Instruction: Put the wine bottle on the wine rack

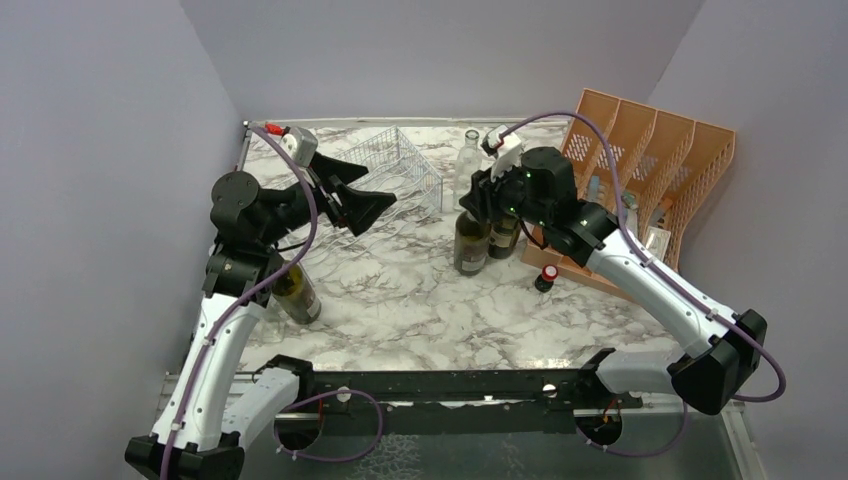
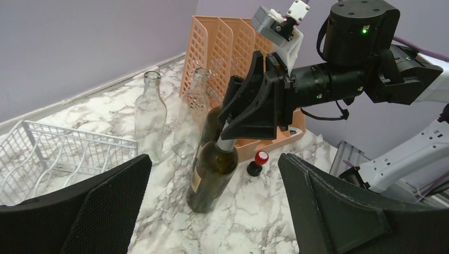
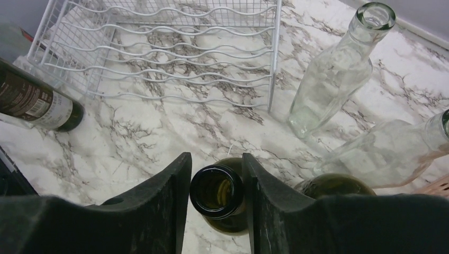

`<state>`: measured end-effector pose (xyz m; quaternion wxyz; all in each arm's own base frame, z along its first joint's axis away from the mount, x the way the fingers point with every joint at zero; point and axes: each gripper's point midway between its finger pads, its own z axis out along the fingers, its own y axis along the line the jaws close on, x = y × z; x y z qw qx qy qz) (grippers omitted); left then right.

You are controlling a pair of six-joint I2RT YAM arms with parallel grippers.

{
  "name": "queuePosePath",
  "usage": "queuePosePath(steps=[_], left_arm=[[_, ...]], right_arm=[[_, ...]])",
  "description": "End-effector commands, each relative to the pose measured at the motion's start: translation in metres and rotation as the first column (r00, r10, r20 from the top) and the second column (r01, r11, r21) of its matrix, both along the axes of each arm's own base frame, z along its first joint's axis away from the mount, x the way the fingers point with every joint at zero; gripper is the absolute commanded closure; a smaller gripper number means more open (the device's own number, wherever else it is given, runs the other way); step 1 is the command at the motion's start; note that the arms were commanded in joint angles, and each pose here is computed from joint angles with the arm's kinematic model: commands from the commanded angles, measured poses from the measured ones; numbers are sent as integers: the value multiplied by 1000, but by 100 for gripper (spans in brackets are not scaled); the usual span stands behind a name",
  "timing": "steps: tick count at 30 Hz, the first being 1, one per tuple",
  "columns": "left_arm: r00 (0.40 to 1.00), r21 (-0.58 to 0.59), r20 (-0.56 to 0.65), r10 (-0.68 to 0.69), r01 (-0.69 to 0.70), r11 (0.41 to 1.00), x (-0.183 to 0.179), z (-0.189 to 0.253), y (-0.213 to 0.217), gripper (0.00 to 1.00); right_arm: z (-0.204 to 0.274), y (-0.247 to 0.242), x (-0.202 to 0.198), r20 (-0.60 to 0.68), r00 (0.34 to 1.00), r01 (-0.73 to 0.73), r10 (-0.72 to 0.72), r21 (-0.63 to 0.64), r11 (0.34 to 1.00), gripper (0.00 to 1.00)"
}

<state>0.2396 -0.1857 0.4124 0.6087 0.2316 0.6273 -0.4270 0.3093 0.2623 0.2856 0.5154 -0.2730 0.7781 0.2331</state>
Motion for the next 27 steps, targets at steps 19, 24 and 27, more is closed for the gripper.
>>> queuePosePath(steps=[19, 24, 27], left_arm=[[995, -18, -83, -58, 57, 998, 1, -28, -59, 1], [990, 7, -119, -80, 81, 997, -2, -47, -76, 1], [990, 40, -122, -65, 71, 997, -2, -64, -87, 1]], right_arm=[[-24, -2, 6, 84, 996, 19, -15, -55, 998, 86], [-1, -3, -2, 131, 991, 5, -6, 5, 1000, 99], [18, -5, -11, 146, 989, -4, -5, 58, 998, 99]])
